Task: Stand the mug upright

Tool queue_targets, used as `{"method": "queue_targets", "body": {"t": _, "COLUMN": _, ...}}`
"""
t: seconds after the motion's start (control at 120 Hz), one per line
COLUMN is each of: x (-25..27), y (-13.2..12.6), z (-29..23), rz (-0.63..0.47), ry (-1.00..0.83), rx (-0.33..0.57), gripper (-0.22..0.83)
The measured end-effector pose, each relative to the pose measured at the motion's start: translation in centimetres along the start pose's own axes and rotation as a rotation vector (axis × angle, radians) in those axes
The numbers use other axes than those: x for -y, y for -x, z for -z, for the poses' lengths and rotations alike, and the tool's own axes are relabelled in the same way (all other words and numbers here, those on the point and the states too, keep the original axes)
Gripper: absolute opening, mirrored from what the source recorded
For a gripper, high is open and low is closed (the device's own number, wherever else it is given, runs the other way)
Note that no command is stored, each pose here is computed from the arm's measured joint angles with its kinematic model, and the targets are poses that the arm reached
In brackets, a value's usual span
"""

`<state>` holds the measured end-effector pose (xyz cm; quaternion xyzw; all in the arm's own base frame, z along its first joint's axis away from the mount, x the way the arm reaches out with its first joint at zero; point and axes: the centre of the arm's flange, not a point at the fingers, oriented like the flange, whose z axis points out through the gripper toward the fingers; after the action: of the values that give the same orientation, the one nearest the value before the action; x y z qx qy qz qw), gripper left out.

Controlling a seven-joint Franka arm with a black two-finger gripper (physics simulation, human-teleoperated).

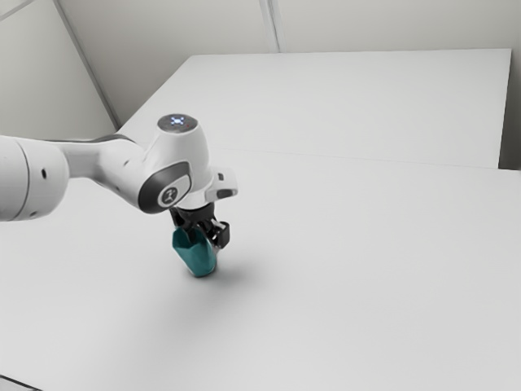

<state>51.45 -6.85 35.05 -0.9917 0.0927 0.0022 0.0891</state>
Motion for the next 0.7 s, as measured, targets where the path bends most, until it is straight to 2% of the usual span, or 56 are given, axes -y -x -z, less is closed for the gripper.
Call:
{"method": "queue_targets", "body": {"t": 0.142, "x": 0.5, "y": -0.1, "z": 2.8, "rz": 0.008, "ry": -0.011, "rx": -0.027, "gripper": 0.50}}
{"method": "queue_targets", "body": {"t": 0.258, "x": 1.2, "y": -0.7, "z": 7.4, "rz": 0.023, "ry": -0.023, "rx": -0.053, "gripper": 0.55}}
{"method": "queue_targets", "body": {"t": 0.442, "x": 2.2, "y": -2.6, "z": 15.8, "rz": 0.095, "ry": 0.060, "rx": -0.075, "gripper": 0.59}}
{"method": "queue_targets", "body": {"t": 0.7, "x": 3.5, "y": -3.0, "z": 22.9, "rz": 0.142, "ry": 0.139, "rx": -0.089, "gripper": 0.61}}
